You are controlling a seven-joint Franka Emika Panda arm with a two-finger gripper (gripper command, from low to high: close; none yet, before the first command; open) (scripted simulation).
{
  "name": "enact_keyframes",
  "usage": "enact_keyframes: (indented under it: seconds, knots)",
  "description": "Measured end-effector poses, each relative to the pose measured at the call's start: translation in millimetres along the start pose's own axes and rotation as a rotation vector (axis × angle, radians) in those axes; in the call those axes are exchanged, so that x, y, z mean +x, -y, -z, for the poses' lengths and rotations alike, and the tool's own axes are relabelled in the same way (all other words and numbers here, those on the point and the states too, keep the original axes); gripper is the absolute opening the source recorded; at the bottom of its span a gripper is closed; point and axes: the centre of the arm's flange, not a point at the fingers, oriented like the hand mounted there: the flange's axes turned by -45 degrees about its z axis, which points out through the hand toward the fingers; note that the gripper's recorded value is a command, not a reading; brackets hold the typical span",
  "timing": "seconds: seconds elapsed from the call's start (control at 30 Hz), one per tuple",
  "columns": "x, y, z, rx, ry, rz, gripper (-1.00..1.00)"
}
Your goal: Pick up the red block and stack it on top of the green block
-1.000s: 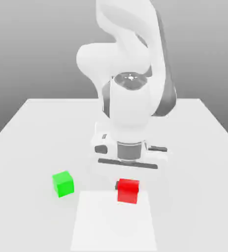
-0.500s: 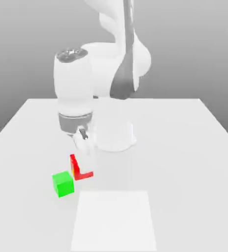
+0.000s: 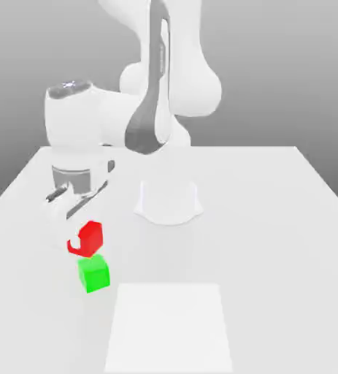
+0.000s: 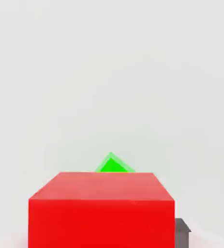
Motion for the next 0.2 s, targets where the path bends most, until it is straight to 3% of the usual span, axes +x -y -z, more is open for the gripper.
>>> enact_keyframes:
  seconds: [0.1, 0.13, 0.2]
  knots:
    - [-4, -2, -18, 0.004, 0.012, 0.006, -1.00]
    - [-6, -2, -22, 0.005, 0.016, 0.009, 1.00]
    - [-8, -2, -22, 0.005, 0.016, 0.017, 1.00]
